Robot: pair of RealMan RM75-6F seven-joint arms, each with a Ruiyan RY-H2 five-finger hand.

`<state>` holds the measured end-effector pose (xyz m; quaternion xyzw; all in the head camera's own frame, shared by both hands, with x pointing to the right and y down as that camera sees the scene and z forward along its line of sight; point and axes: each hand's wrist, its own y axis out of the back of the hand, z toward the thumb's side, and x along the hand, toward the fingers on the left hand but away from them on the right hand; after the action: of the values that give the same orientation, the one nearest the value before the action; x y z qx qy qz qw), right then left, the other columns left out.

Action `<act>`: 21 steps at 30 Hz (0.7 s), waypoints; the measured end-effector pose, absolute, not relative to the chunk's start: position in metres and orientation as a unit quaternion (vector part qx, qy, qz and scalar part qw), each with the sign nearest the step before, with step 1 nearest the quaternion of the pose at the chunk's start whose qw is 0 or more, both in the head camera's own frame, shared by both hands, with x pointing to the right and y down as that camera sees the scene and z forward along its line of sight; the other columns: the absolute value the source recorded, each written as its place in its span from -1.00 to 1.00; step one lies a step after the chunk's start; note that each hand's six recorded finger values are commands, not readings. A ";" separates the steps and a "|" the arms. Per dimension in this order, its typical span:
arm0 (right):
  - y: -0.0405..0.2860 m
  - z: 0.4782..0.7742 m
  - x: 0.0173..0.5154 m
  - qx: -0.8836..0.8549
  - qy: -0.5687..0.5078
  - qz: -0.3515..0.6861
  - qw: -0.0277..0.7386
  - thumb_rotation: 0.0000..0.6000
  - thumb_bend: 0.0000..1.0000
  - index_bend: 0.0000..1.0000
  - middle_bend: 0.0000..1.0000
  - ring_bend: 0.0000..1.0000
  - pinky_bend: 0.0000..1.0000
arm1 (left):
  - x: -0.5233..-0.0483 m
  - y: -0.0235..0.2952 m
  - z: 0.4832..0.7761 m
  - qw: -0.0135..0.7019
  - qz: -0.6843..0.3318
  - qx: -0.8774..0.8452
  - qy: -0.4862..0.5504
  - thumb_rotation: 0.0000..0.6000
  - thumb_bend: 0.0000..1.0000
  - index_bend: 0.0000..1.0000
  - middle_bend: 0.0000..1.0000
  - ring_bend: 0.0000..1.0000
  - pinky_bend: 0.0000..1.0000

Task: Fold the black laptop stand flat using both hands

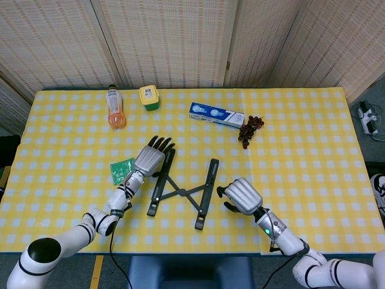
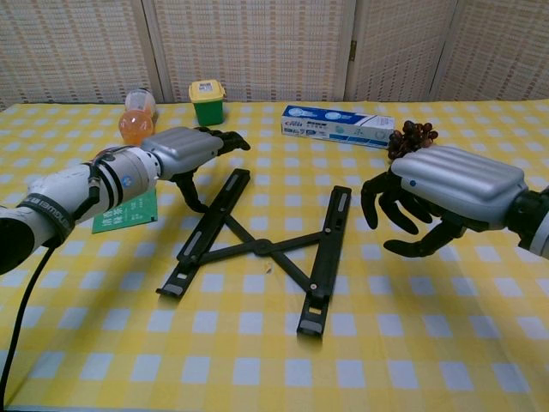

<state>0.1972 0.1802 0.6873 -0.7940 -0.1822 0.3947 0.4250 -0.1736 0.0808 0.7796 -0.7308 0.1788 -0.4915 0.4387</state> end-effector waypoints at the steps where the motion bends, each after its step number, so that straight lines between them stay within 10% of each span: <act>1: 0.181 0.690 0.197 -0.793 -0.180 0.396 0.427 1.00 -0.39 0.07 0.52 0.47 0.40 | -0.174 0.081 0.780 0.438 -0.491 -0.731 0.179 1.00 -0.62 -0.92 -0.99 -1.00 -1.00; 21: 0.193 0.726 0.169 -0.771 -0.149 0.382 0.488 1.00 -0.46 0.07 0.52 0.47 0.40 | -0.173 0.089 0.778 0.412 -0.488 -0.746 0.186 1.00 -0.62 -0.93 -0.99 -1.00 -1.00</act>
<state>0.1689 0.1932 0.7262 -0.7705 -0.1494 0.3820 0.4879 -0.1733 0.0892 0.7776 -0.7464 0.1860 -0.4884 0.4121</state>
